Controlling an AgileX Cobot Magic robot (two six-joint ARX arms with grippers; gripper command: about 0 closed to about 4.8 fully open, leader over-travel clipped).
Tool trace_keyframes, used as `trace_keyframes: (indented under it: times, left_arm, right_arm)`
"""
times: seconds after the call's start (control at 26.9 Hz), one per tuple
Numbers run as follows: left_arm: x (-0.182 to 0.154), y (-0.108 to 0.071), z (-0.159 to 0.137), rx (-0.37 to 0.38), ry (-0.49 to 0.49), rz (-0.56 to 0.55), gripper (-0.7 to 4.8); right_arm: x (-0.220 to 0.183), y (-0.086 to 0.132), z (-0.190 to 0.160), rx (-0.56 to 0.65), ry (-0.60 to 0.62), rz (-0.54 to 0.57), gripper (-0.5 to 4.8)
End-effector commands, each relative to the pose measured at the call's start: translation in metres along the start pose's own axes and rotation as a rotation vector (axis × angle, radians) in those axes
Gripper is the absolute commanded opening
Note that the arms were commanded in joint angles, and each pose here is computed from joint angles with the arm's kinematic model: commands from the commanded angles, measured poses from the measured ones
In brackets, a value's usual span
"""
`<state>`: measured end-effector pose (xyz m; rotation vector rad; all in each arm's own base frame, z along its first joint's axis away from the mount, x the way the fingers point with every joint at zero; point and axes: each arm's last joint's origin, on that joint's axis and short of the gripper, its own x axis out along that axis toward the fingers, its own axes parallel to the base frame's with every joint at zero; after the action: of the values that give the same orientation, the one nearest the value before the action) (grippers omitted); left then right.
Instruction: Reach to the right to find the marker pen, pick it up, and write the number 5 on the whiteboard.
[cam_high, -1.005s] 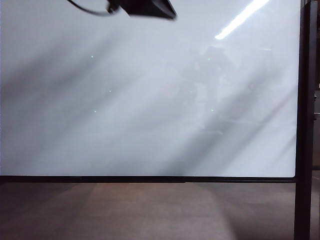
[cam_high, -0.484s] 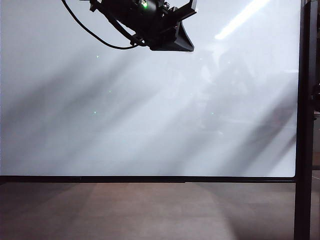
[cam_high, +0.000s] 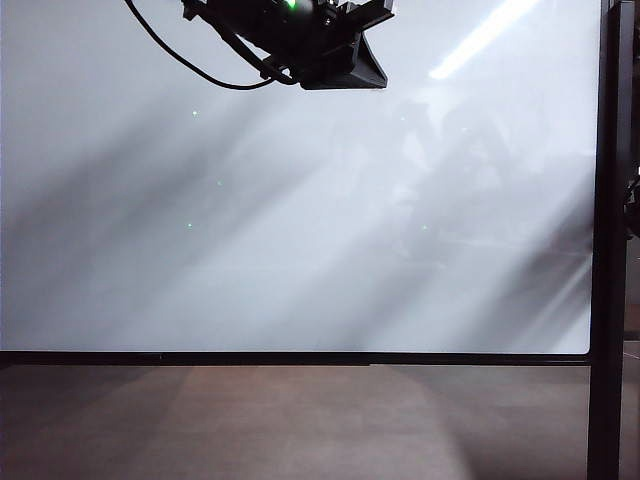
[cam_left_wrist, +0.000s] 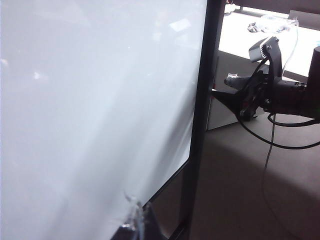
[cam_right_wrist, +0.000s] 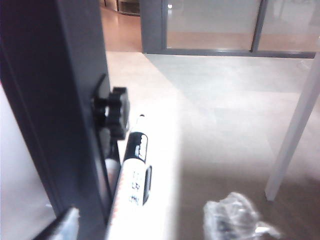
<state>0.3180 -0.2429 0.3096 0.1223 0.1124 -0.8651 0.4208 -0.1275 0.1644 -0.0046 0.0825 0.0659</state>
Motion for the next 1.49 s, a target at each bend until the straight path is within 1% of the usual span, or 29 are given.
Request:
trace_keyframes:
  times: [0.04,0.33,0.41,0.48,0.63,0.71,0.93,0.97,1.0,1.08,1.12,1.15,1.19,1.27,1.34,1.41,1.49]
  left_arm:
    - [0.0,-0.001,0.003,0.005,-0.015,-0.001,-0.05]
    - [0.0,-0.001,0.002,0.001,0.002,-0.003,-0.05]
    - [0.0,-0.001,0.002,0.001,0.002,-0.003,-0.05]
    - [0.0,-0.001,0.002,0.001,0.002,-0.004,-0.05]
    - [0.0,-0.001,0.002,0.001,0.002,-0.004,-0.05]
    - [0.0,-0.001,0.002,0.001,0.002,-0.004,-0.05]
    - [0.0,-0.001,0.002,0.001,0.002,-0.004,-0.05]
    - [0.0,-0.001,0.002,0.001,0.002,-0.004,-0.05]
    - [0.0,-0.001,0.002,0.001,0.002,-0.004,-0.05]
    - [0.0,-0.001,0.002,0.001,0.002,-0.004,-0.05]
    - [0.0,-0.001,0.002,0.001,0.002,-0.004,-0.05]
    - [0.0,-0.001,0.002,0.001,0.002,-0.004,-0.05]
    - [0.0,-0.001,0.002,0.001,0.001,-0.004,-0.05]
    - [-0.001,-0.001,0.003,0.002,-0.002,-0.003,-0.05]
    - [-0.006,-0.002,0.01,0.006,-0.02,0.001,-0.05]
    - [-0.017,-0.003,0.022,0.011,-0.044,0.012,-0.05]
    - [-0.03,-0.003,0.033,0.011,-0.046,0.079,-0.05]
  right_arm:
    - [0.0,0.001,0.004,-0.007,-0.019,0.023,3.54]
    - [0.003,0.001,-0.007,0.004,0.01,0.045,3.54]
    - [0.003,0.002,-0.007,-0.015,0.009,0.05,3.53]
    - [0.003,0.003,-0.007,-0.021,0.009,0.05,2.28]
    - [0.003,0.002,-0.006,-0.024,0.004,0.046,2.26]
    - [0.003,0.002,-0.006,-0.025,0.002,0.046,1.98]
    - [0.003,0.002,-0.006,-0.024,0.003,0.042,1.96]
    - [0.003,0.002,-0.006,-0.024,0.003,0.043,1.75]
    - [0.003,0.002,-0.006,-0.024,0.003,0.043,1.31]
    - [0.003,0.002,-0.006,-0.024,0.003,0.038,1.22]
    - [0.003,0.002,-0.006,-0.024,0.003,0.033,0.95]
    - [0.003,0.002,-0.006,-0.024,0.004,0.02,0.31]
    - [0.003,0.001,-0.005,-0.027,-0.004,0.019,-0.05]
    - [0.003,0.001,-0.003,-0.026,-0.021,0.014,-0.05]
    - [-0.002,-0.001,0.007,-0.025,-0.033,-0.02,-0.06]
    - [-0.016,-0.005,0.032,-0.006,-0.077,-0.104,-0.05]
    - [-0.034,-0.007,0.051,0.035,-0.092,-0.204,-0.06]
